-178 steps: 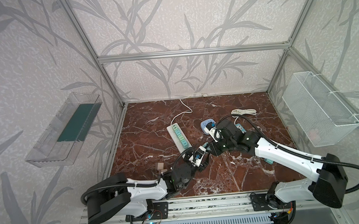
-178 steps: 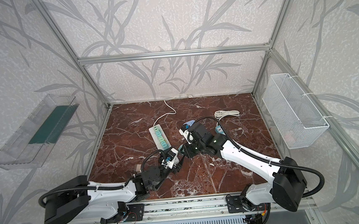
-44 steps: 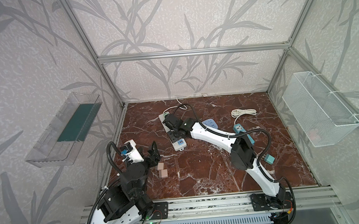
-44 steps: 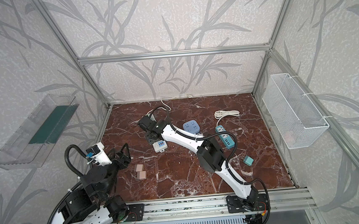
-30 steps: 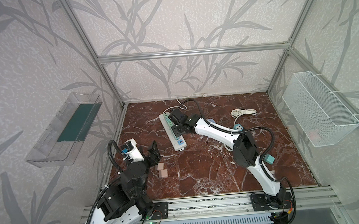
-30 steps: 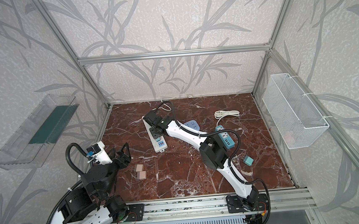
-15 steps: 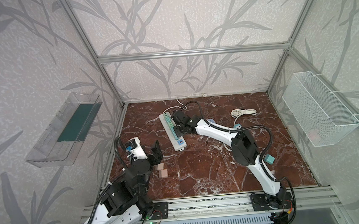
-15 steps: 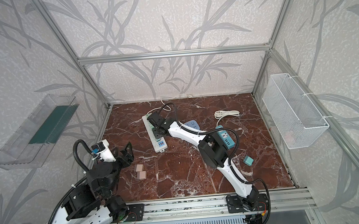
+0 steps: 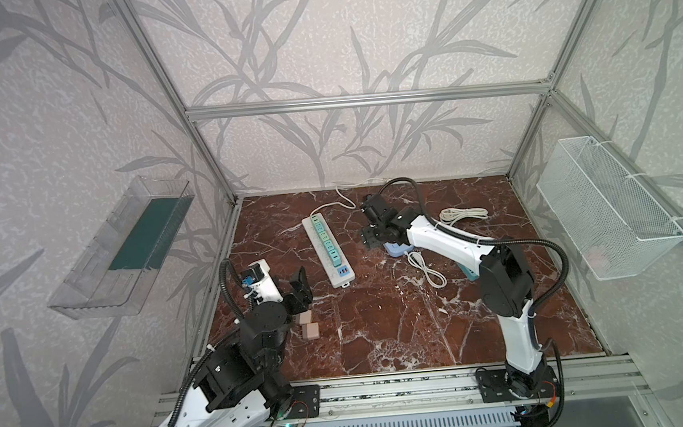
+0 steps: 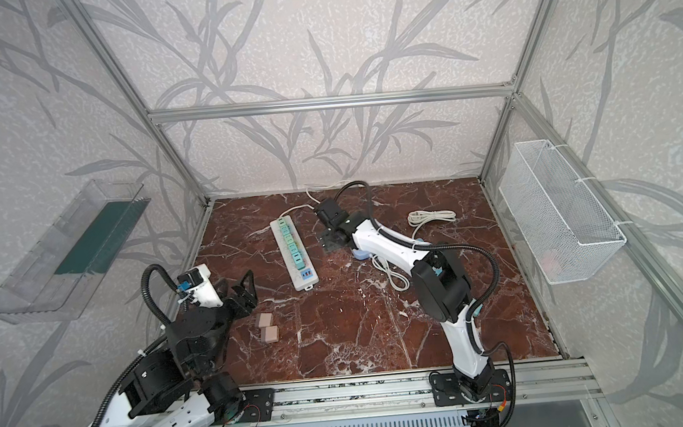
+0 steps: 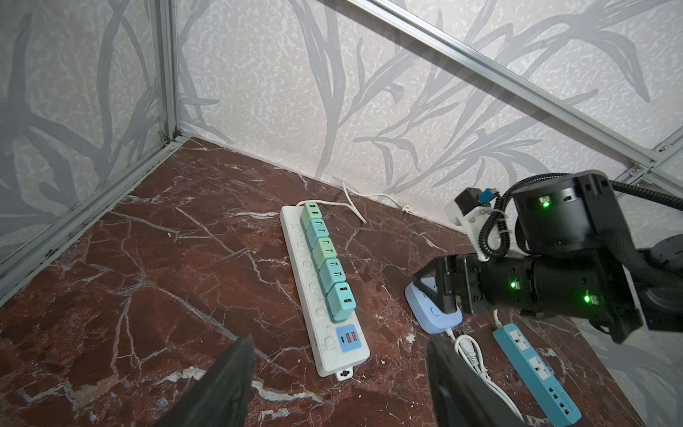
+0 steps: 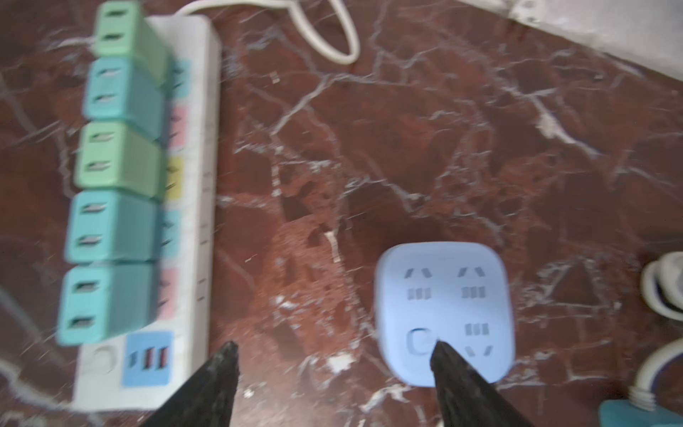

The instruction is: Insert the plug

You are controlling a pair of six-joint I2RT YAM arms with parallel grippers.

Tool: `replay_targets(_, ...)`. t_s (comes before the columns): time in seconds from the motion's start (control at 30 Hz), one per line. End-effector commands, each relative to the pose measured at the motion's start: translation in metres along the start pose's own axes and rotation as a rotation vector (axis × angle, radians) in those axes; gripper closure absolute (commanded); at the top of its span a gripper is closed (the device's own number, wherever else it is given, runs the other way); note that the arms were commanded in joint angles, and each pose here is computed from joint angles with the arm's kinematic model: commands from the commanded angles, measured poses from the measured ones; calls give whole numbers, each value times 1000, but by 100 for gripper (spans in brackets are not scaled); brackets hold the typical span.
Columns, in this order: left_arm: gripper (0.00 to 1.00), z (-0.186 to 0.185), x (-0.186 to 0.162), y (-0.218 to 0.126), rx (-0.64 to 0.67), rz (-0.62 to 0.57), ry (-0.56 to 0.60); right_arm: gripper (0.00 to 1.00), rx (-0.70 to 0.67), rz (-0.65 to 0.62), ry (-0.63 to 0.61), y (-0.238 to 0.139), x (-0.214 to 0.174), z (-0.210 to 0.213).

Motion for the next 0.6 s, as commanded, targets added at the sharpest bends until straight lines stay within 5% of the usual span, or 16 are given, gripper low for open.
replay_targets(0.0, 27, -9, 5, 3, -11, 0, 10, 19, -8, 106, 58, 22, -9, -38)
replay_targets(0.27, 27, -20, 3, 11, -20, 29, 41, 18, 82, 210, 136, 68, -10, -73)
replay_targets(0.57, 27, -26, 3, 16, -22, 45, 52, 18, 316, 270, 106, 93, -17, -52)
Point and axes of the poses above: each gripper's point midway between its finger pads, its own y axis out along the fingers, its own z axis along the line the jaws close on, x = y × z, the point moved 10 cm from there along -y, back along the fingers, and after that the axes turned 10 degrees about -y, right-handed, at the moved point
